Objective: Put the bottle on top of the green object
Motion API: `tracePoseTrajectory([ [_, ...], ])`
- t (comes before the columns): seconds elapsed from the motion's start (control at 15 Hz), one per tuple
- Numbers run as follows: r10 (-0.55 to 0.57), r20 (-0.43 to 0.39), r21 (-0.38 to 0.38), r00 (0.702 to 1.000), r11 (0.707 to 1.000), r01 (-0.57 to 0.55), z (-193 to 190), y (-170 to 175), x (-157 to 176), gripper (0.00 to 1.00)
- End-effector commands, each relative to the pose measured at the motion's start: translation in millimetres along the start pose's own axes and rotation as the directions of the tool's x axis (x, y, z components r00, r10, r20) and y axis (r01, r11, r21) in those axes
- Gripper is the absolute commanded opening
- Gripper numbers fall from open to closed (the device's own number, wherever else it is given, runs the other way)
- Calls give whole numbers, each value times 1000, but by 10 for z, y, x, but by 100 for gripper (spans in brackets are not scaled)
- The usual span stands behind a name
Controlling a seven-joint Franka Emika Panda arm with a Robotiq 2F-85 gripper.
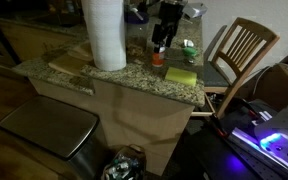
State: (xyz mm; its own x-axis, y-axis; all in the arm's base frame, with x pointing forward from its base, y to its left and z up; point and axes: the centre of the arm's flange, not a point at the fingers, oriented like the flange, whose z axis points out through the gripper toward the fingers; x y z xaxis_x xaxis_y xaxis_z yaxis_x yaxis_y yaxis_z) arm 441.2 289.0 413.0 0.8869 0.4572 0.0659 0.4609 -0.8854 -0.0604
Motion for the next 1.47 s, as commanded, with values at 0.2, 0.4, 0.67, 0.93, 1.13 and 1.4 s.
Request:
tracePoseTrajectory([
  [0.2,-3,-10,0,1000,1000,3,-4,5,14,100],
  [0.4,-22,-78,9,997,1000,23,9,-26,101,100],
  [0.67,-4,-87,10,996,1000,4,-13,-31,117,100],
  [0.93,-2,-87,13,996,1000,3,48,-25,137,100],
  [1.13,46,-49,-17,998,999,-47,-66,-22,62,100],
  [1.4,26,-69,7,997,1000,-26,36,-27,112,100],
])
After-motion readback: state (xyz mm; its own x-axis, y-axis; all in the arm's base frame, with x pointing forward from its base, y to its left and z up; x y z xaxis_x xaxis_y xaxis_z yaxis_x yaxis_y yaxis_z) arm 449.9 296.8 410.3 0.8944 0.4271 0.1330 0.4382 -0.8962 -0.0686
